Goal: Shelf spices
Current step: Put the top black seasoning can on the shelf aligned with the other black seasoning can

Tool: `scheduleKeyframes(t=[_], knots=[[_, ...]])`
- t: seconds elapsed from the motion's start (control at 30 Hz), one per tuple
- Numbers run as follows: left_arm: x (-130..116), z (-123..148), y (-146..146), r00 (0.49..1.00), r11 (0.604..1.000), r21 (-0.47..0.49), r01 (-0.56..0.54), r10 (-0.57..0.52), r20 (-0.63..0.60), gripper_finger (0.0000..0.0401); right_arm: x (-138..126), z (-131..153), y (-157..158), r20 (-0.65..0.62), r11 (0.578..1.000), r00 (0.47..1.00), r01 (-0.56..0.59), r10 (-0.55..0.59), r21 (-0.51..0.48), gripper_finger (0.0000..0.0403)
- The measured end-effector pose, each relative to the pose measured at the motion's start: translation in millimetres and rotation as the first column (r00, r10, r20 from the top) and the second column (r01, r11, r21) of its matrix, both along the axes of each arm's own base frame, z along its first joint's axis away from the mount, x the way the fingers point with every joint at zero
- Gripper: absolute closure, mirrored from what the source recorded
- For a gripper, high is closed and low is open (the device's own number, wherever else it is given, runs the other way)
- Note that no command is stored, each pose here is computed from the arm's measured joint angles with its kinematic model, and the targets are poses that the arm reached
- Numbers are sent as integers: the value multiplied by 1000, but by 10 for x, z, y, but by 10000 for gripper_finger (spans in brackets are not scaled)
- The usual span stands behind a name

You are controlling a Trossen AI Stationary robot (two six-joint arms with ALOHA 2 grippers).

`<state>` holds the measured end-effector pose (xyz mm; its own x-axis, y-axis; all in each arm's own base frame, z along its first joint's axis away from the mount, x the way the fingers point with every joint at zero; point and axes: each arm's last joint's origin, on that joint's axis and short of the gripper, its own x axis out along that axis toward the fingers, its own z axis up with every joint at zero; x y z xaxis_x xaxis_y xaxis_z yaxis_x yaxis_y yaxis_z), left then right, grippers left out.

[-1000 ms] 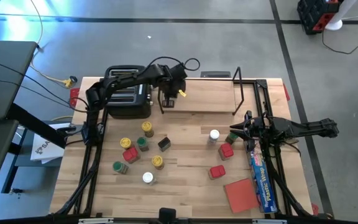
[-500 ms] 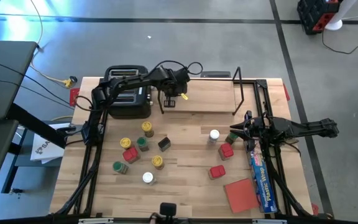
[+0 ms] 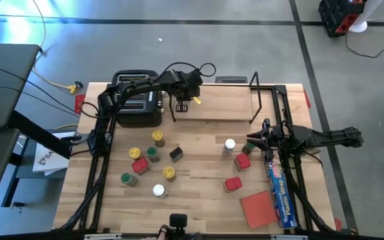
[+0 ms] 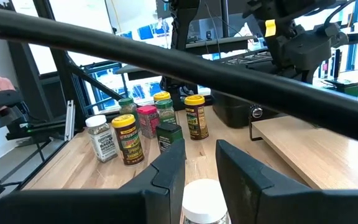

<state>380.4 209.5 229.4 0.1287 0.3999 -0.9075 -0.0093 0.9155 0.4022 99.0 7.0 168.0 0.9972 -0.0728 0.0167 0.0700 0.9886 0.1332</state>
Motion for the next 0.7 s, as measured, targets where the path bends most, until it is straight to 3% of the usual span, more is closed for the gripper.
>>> scheduleKeyframes(t=[0.53,0.7], knots=[[44,1,-34,992,994,-82,-70,78,97,401,0,0,0,0,1000,1000,0,0,0,318],[60,14,8,986,994,-67,-86,95,134,401,0,0,0,0,1000,1000,0,0,0,318]])
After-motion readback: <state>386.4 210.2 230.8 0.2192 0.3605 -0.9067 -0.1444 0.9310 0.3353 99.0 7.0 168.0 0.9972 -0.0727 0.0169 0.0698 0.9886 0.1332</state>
